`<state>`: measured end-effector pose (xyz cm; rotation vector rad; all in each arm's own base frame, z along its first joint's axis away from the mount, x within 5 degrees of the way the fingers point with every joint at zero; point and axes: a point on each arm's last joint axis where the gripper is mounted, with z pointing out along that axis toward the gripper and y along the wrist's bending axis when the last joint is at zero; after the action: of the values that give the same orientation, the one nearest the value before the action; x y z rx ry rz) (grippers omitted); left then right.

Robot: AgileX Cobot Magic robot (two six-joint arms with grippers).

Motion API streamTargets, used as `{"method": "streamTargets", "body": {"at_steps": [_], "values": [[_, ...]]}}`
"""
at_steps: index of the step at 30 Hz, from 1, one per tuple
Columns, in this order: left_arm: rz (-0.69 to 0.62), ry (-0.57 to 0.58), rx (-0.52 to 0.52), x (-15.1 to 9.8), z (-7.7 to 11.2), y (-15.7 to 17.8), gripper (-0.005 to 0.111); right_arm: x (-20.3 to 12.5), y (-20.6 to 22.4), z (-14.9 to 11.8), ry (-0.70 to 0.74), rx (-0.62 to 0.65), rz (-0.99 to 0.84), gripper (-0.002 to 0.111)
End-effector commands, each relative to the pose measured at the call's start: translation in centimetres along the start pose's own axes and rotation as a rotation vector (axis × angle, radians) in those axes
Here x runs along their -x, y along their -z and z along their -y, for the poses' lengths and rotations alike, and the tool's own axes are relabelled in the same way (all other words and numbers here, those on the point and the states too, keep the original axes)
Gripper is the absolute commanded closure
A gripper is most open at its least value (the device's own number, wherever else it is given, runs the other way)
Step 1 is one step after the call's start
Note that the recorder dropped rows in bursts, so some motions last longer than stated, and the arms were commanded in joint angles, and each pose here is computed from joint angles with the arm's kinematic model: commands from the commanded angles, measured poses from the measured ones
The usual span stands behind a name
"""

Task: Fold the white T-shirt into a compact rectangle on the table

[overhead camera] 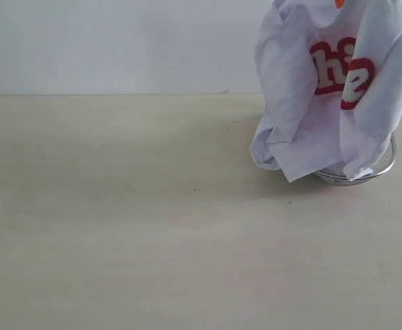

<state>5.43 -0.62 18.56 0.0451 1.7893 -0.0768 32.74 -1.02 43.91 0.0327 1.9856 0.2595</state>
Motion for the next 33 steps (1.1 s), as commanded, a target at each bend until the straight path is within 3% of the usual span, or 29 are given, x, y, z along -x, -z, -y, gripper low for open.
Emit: {"method": "streamTargets", "body": {"at_steps": [1, 33], "values": [[0.003, 0.01, 0.004, 0.0, 0.0, 0.0, 0.102, 0.9, 2.6, -0.8, 0.006, 0.021, 0.048, 0.108], [0.015, 0.009, 0.006, 0.1, 0.0, 0.0, 0.102, 1.1, 5.3, -2.2, -0.007, 0.095, 0.054, 0.108]]}}
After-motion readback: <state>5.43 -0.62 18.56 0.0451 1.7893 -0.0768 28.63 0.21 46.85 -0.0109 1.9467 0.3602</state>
